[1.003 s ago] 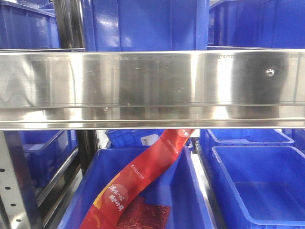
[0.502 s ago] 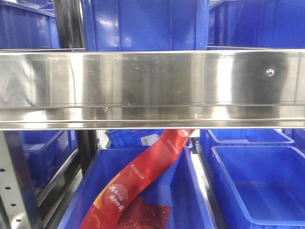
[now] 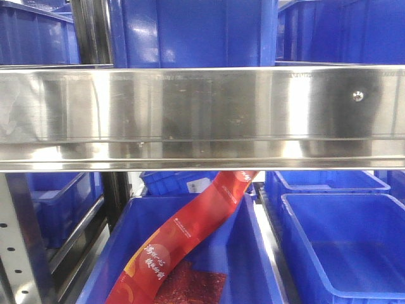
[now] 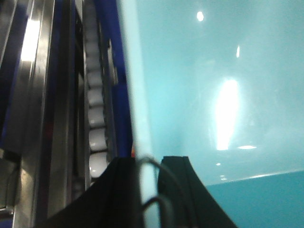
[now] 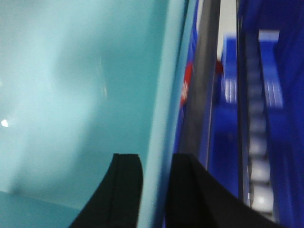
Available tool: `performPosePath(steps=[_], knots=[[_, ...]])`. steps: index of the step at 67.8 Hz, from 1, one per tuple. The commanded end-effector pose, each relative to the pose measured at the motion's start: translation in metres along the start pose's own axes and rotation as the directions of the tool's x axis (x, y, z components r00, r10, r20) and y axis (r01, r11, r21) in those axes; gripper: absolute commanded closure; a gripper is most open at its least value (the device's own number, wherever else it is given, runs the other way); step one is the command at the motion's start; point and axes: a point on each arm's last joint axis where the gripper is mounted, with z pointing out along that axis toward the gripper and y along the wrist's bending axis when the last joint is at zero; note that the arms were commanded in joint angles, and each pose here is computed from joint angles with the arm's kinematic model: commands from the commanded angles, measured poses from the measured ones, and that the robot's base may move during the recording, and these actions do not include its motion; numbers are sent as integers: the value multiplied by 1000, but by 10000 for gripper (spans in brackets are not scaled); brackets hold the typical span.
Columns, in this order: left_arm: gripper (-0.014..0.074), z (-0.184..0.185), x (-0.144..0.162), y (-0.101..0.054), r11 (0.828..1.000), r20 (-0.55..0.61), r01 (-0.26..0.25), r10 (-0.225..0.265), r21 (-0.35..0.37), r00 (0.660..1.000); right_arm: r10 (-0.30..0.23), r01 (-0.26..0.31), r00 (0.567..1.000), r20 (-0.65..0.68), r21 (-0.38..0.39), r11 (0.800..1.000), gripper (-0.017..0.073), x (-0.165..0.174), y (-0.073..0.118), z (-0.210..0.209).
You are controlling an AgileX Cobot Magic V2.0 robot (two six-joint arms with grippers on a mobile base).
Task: Move two blue bins to right shelf middle
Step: 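Raise the teal bin with both grippers above the steel shelf rail, then push the teal bin forward onto the upper roller shelf with both grippers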
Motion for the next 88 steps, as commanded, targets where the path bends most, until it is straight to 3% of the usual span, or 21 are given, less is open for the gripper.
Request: performPosePath(steps=[1, 14, 29, 36, 51, 55, 57, 70, 76, 82, 88], knots=[[704, 6, -6, -4, 1000, 48, -20, 19, 11, 999, -2, 2, 1000, 25, -12, 1000, 713, -5, 2, 11], [704, 32, 1, -9, 999, -50, -33, 33, -10, 998, 2, -2, 999, -33, -4, 1000, 713, 1, 0, 36], [675, 37, 3, -9, 999, -71, -37, 36, -17, 997, 3, -2, 997, -80, 3, 1000, 675, 5, 0, 42], [533, 37, 4, -9, 999, -79, -37, 36, -19, 996, 3, -2, 995, -97, 6, 1000, 521, 7, -1, 41], [78, 37, 7, -8, 999, -112, -38, 35, -29, 993, 3, -2, 993, -122, 9, 1000, 62, 9, -1, 39], [-3, 36, 8, -7, 999, -126, -38, 34, -34, 991, 2, -1, 993, -122, 9, 1000, -17, 9, -1, 36], [-25, 34, 8, -7, 999, -130, -39, 33, -37, 991, 2, -1, 993, -118, 8, 1000, -11, 8, -1, 34], [13, 5, 7, 1, 999, -102, -29, 24, -46, 994, -1, 1, 999, -40, -6, 1000, 1, 1, 1, -1], [75, -20, 6, 11, 996, -57, -32, 27, -81, 998, -11, 11, 1000, 9, -2, 1000, 20, -2, 2, -24], [228, -45, 5, 20, 994, -2, -27, 27, -106, 1000, -46, 45, 998, 40, 40, 998, 112, -2, -2, -47], [440, -67, 7, 27, 993, 51, -21, 27, -113, 998, -86, 80, 994, 61, 97, 992, 303, -2, -7, -67]])
